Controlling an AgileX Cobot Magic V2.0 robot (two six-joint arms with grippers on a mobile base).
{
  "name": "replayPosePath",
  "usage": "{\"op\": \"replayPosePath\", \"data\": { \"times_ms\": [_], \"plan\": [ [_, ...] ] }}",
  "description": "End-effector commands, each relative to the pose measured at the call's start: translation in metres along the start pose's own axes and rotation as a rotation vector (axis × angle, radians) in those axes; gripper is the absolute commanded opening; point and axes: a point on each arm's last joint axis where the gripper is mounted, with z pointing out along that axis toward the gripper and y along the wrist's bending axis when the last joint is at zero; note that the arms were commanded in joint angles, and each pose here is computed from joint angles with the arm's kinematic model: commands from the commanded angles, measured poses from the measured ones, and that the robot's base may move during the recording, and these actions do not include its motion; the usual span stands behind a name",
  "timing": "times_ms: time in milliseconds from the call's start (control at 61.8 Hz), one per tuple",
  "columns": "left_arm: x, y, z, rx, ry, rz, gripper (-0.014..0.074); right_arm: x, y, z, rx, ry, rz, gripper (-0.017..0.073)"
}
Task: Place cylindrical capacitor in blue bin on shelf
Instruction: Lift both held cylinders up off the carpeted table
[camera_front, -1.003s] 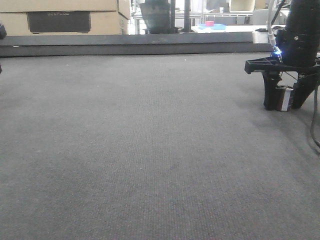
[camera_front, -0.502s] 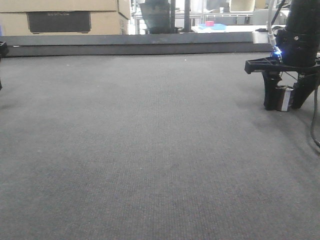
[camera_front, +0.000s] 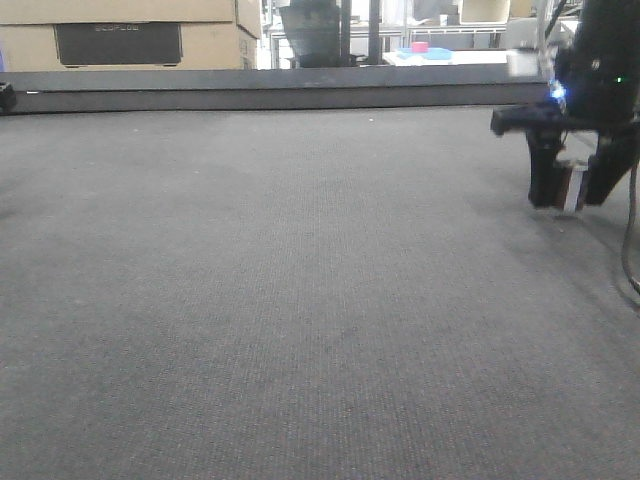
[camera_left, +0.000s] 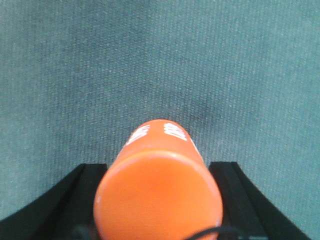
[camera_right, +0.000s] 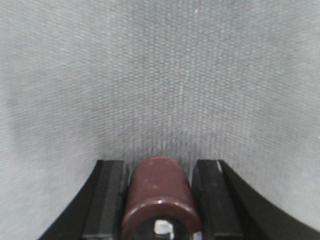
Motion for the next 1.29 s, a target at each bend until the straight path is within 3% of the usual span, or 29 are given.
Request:
{"op": "replayPosePath", "data": {
  "times_ms": [0, 129, 291, 647, 939, 1278],
  "plan": [
    [-0.002, 0.0, -0.014, 0.011, -0.027, -0.007, -0.0111, -0.001, 0.001, -0.028, 0.0, -0.069, -0.008, -0.0167],
    [-0.003, -0.002, -0.036, 0.044, -0.099, -0.017, -0.0111, 0.0, 0.002, -0.048, -0.005, -0.131, -0.011, -0.0167],
    [0.001, -0.017, -0.064, 0.075, -0.233, 0.028, -0.0111, 0.002, 0.003, -0.068, -0.01, -0.211, -0.014, -0.0167],
    [0.046, -0.045, -0.092, 0.14, -0.496, 0.073, -0.0111, 0.038, -0.001, -0.081, -0.017, -0.442, -0.011, -0.0167],
    [0.098, -0.038, -0.117, 0.179, -0.759, 0.02, -0.0111, 0.088, -0.006, -0.104, -0.029, -0.709, -0.011, -0.0167],
    [0.165, -0.027, -0.148, 0.206, -0.944, -0.019, -0.0111, 0.15, -0.011, -0.12, -0.028, -0.853, -0.023, -0.0167]
  ]
}}
